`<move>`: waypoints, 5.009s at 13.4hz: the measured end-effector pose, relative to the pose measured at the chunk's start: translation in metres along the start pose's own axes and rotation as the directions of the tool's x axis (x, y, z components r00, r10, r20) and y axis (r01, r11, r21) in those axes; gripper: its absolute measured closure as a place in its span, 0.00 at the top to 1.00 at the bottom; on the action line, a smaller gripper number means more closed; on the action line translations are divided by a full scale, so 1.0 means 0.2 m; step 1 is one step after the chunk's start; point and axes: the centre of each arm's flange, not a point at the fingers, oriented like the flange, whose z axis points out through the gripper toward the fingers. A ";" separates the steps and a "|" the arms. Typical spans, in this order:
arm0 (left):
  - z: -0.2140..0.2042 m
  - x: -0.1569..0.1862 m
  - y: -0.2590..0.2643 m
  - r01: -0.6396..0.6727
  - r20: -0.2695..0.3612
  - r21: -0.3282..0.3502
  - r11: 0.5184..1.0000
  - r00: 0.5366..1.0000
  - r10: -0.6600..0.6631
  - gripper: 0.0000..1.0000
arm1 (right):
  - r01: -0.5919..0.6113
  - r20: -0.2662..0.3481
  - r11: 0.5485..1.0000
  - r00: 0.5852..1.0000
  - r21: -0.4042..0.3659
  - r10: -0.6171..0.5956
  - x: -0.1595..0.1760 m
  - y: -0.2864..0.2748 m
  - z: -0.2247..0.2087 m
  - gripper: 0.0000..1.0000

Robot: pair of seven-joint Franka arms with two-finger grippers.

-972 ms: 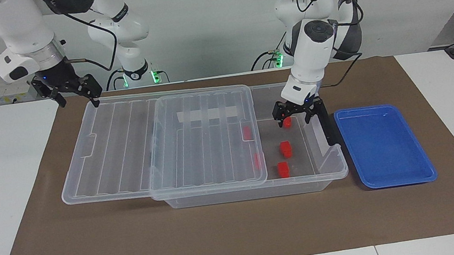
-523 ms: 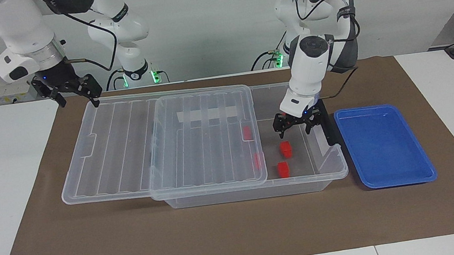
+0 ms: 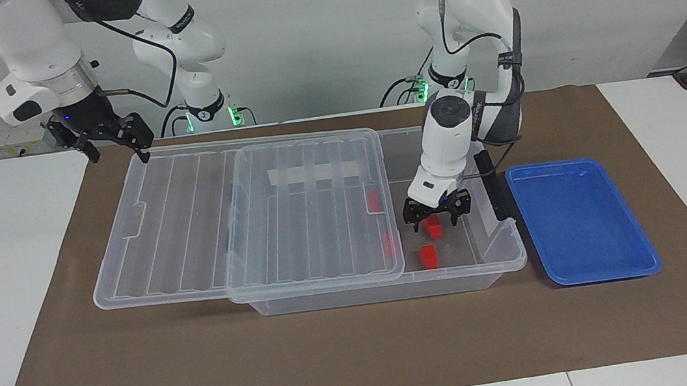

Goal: Place red block in blue tray from box

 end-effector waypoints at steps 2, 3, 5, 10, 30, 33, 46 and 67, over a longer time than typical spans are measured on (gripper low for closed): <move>0.04 0.00 0.00 0.000 0.001 -0.003 1.000 1.000 0.000 1.00 | -0.015 -0.014 1.000 1.000 0.003 0.015 0.02 0.04 0.02 0.70; 0.05 0.00 0.00 0.000 0.001 -0.004 1.000 1.000 0.000 0.99 | -0.025 -0.025 1.000 0.999 0.005 0.025 0.04 0.07 0.05 0.59; 0.05 0.00 0.00 0.000 -0.001 -0.005 1.000 1.000 0.000 0.95 | -0.044 -0.038 0.999 0.998 0.007 0.045 0.07 0.12 0.14 0.34; 0.06 0.00 -0.01 0.046 0.005 0.001 0.999 0.999 -0.046 0.37 | -0.075 -0.079 0.997 0.994 0.010 0.076 0.10 0.32 0.39 0.01; -1.07 0.19 -0.31 0.265 0.225 0.055 0.963 0.936 -0.270 0.34 | -0.024 -0.091 1.000 0.996 0.006 0.025 0.08 0.44 0.80 0.01; -1.16 0.24 -0.64 0.193 0.244 0.036 0.981 0.950 -0.196 0.34 | 0.001 -0.092 1.000 0.996 0.006 -0.001 0.08 0.37 0.80 0.01; -0.78 0.25 -1.84 -0.068 -0.031 0.035 0.997 0.997 0.070 0.34 | 0.015 -0.084 1.000 0.996 0.018 -0.013 0.01 -0.14 0.81 0.01; 0.09 0.11 -1.73 -0.025 -0.037 0.000 1.000 0.999 0.025 0.34 | 0.049 -0.059 0.999 0.997 0.018 -0.048 -0.14 -0.47 0.74 0.01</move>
